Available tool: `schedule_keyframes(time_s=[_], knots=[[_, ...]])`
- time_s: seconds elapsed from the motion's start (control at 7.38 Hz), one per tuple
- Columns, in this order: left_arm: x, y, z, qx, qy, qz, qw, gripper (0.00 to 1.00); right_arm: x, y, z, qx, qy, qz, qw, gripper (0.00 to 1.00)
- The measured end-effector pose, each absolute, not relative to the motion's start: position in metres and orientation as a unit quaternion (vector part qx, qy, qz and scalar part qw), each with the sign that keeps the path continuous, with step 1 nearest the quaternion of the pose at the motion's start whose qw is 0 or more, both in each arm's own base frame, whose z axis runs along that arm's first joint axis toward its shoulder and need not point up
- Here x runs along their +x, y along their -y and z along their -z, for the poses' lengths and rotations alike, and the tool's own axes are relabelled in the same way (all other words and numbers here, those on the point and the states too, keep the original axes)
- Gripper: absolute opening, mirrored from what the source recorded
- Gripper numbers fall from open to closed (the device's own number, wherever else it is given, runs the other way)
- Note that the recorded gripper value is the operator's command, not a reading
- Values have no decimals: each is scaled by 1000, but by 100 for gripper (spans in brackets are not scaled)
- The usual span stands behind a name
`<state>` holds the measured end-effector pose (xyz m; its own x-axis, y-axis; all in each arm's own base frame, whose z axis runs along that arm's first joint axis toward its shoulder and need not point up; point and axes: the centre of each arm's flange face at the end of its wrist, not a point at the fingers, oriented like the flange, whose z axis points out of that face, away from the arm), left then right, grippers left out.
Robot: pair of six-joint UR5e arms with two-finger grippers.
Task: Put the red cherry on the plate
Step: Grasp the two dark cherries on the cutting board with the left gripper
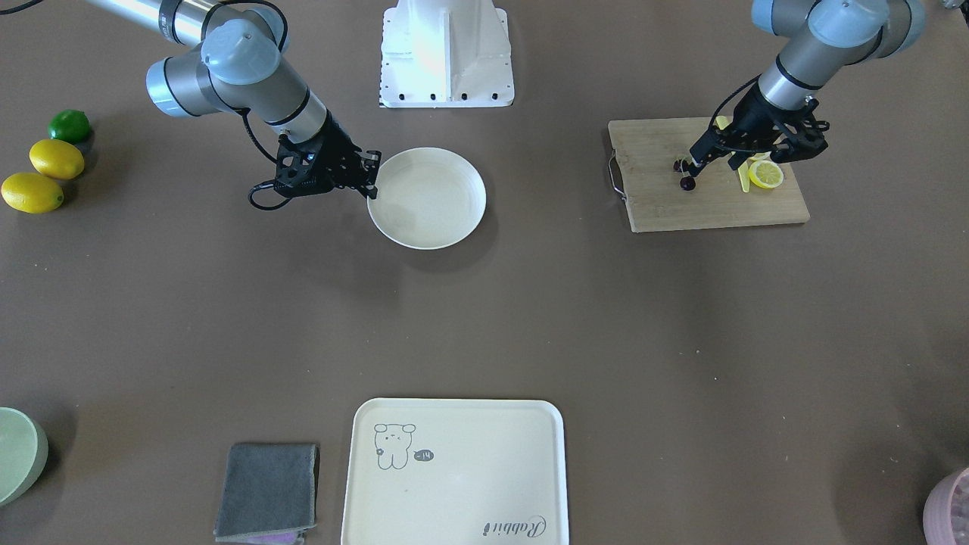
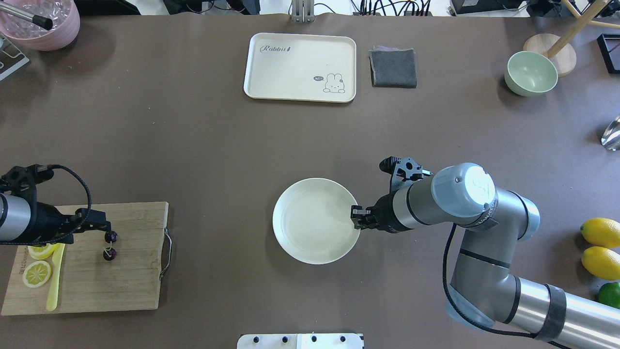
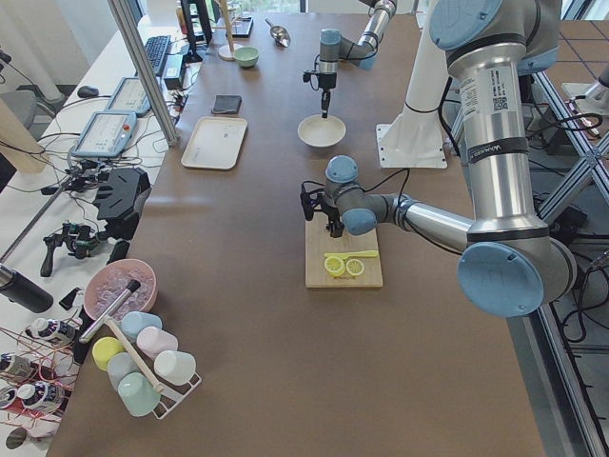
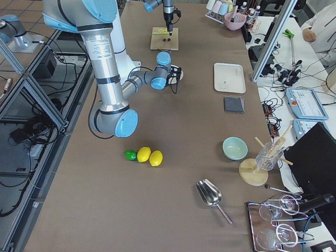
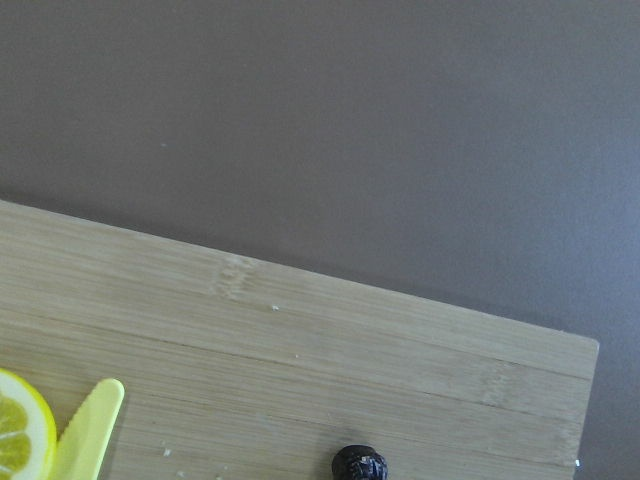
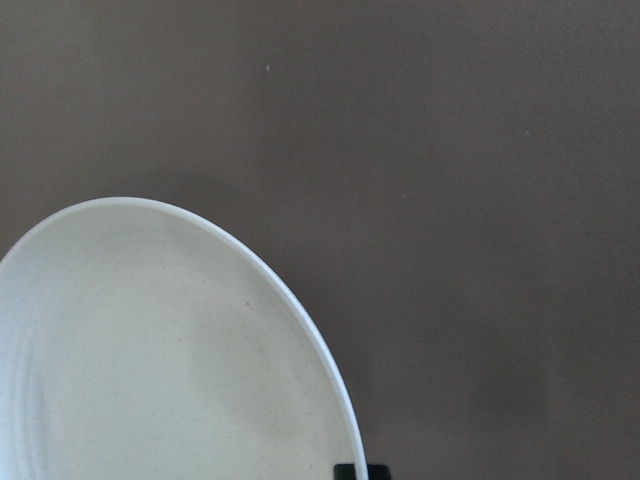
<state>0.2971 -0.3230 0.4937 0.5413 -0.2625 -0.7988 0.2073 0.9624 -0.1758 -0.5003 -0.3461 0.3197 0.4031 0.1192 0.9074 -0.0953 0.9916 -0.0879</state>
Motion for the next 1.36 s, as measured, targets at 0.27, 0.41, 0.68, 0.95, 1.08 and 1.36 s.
schedule_keyframes(time_s=[0.27,0.41,0.68,0.95,1.08,1.36], knots=[[308,317,-499,-31,-451,129,883,86,-508,339,-316,-7,544,-61,837,0],[312,317,-500,-31,-450,127,884,85,-510,337,-315,-7,544,-60,837,99],[322,319,-500,-32,-450,124,884,78,-513,335,-314,-5,545,-58,837,100],[329,323,-500,-32,-450,123,884,33,-513,334,-312,-2,545,-59,836,100],[330,323,-500,-32,-450,123,884,24,-513,334,-311,-1,546,-59,836,100],[330,323,-500,-32,-450,123,884,0,-511,333,-312,0,546,-59,836,100]])
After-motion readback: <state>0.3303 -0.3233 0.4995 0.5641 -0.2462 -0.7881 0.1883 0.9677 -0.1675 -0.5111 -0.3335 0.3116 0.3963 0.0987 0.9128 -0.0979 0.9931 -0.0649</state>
